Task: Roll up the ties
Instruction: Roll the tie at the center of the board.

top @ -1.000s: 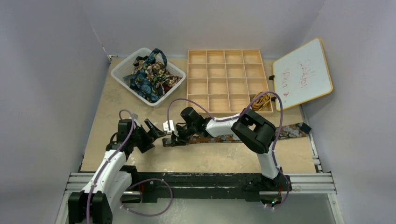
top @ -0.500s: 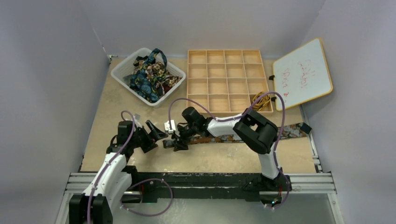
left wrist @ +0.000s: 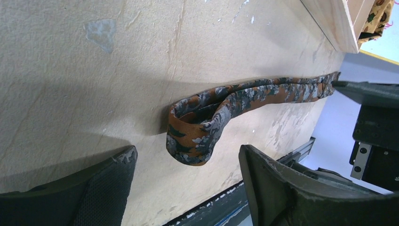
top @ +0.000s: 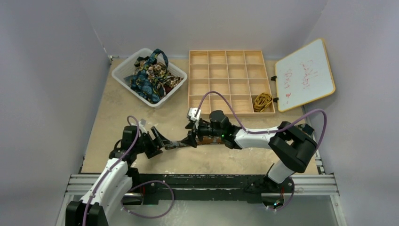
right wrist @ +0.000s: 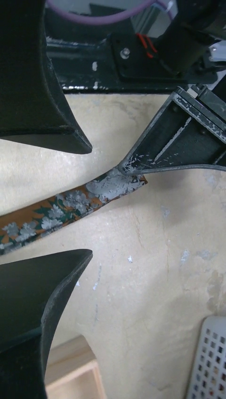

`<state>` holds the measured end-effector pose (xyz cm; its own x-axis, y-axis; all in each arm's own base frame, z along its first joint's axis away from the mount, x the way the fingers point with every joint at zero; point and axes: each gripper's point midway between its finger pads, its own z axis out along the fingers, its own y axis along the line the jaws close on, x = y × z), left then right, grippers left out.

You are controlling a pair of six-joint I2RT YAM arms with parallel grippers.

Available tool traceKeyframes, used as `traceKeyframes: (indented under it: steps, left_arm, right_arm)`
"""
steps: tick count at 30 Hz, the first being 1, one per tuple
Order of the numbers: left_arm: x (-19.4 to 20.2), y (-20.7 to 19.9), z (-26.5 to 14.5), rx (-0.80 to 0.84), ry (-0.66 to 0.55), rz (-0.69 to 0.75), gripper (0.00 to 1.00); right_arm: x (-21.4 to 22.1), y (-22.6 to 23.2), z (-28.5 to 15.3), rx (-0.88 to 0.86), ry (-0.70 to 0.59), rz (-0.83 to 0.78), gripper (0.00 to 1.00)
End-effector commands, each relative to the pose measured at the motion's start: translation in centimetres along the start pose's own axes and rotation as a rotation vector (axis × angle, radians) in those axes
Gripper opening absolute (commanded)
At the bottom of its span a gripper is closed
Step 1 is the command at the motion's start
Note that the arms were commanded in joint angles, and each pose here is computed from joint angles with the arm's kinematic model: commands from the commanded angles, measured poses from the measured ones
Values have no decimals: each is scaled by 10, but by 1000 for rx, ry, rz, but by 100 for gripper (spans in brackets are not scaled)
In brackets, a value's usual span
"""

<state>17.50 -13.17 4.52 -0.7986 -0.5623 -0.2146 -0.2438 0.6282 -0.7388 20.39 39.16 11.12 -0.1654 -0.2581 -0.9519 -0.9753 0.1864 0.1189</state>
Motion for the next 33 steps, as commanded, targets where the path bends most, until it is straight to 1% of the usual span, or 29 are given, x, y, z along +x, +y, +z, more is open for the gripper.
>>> traceKeyframes:
  steps: [1,5,8,13,19,20,24,25,26,28,31,32,33]
  left_arm:
    - [-8,1,2,-17,-43,25,75]
    - [-16,-3,6,-6,-55,78,65]
    - [-21,-7,8,-3,-52,107,55]
    - [-21,-8,9,17,-53,126,47]
    - [-19,-9,13,37,-46,131,30]
    - [-20,-8,13,36,-45,130,29]
    - [-20,-7,16,32,-38,128,18]
    - [-20,-6,17,28,-35,126,13]
    - [-20,-5,17,23,-32,124,10]
    - [-19,-3,18,14,-26,122,0]
    - [-20,-1,19,-5,-22,120,0]
    - [-21,-2,19,-9,-23,122,0]
    - [-22,-1,19,-16,-23,121,0]
  right_arm:
    - [-22,0,-3,45,-119,144,74]
    - [-23,5,2,25,-114,247,69]
    - [-24,5,7,23,-99,324,65]
    - [-19,0,15,51,-47,434,63]
    - [-12,2,19,62,29,535,62]
    - [-9,3,20,61,54,550,62]
    - [6,4,26,63,149,610,63]
    - [7,4,26,69,164,618,63]
    - [5,3,25,73,165,615,63]
    - [-1,-5,21,134,161,605,64]
    - [-22,-27,6,284,111,586,70]
    - [-35,-28,-3,312,77,585,74]
    - [-46,-32,-10,349,40,593,81]
